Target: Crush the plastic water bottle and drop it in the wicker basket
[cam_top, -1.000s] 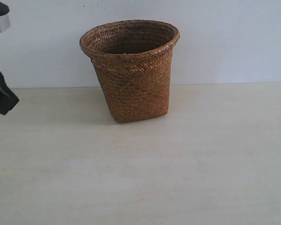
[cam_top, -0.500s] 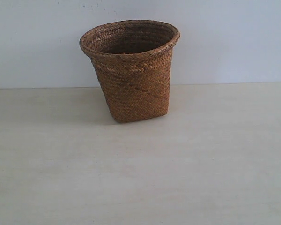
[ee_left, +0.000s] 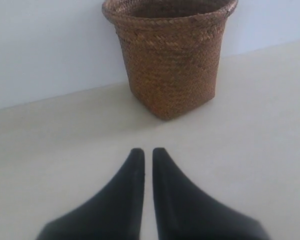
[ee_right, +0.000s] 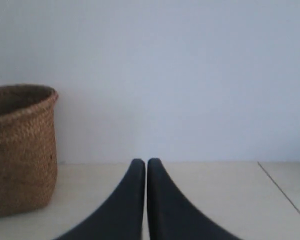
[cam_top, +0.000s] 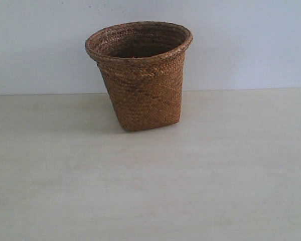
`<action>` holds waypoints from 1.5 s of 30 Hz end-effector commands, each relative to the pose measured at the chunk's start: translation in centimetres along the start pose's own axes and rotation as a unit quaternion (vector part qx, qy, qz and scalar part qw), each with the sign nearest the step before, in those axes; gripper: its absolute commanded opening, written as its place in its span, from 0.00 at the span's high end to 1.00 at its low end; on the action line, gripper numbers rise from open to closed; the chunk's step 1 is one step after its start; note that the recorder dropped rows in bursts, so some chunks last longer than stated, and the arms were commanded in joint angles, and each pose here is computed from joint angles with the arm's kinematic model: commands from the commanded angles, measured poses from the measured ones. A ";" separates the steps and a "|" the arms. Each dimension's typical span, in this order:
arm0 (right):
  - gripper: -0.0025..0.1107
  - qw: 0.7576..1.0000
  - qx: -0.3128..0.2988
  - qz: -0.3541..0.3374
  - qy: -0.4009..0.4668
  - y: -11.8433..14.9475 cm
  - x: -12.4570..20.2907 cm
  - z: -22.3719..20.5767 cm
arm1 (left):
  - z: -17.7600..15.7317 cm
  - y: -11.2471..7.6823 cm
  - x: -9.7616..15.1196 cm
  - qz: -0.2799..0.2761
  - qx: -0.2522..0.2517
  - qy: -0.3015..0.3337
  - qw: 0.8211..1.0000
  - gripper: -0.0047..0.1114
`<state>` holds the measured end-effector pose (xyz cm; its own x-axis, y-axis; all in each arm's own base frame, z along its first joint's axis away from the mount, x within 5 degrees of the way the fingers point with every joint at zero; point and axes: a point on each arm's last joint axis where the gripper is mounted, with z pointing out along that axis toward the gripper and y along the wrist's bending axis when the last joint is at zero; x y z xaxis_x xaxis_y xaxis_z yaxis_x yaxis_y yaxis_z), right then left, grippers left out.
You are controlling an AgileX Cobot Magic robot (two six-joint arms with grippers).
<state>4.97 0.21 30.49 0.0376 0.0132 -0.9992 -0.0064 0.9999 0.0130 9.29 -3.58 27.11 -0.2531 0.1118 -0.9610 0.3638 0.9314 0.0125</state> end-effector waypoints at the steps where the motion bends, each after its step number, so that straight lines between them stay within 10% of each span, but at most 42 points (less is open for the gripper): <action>1: 0.98 0.998 0.004 -0.005 -0.068 0.0 0.3 -1.6 | -0.8 0.0 1.9 -0.015 -0.002 -0.075 0.997 0.92; 14: 0.98 1.000 0.013 -0.013 0.005 -0.4 8.0 0.2 | -0.7 0.0 4.5 -0.037 -0.002 -0.099 0.994 0.92; 45: 0.98 1.000 0.011 -0.013 0.016 -0.3 8.2 0.2 | -1.6 0.3 6.4 -0.015 -0.031 -0.134 0.990 0.92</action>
<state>5.50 0.01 22.23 -0.0050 -0.0102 -0.9999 0.0141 0.9998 -0.0103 6.59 -2.36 21.83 -0.0428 0.0011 -0.9991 0.3364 0.9416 -0.0134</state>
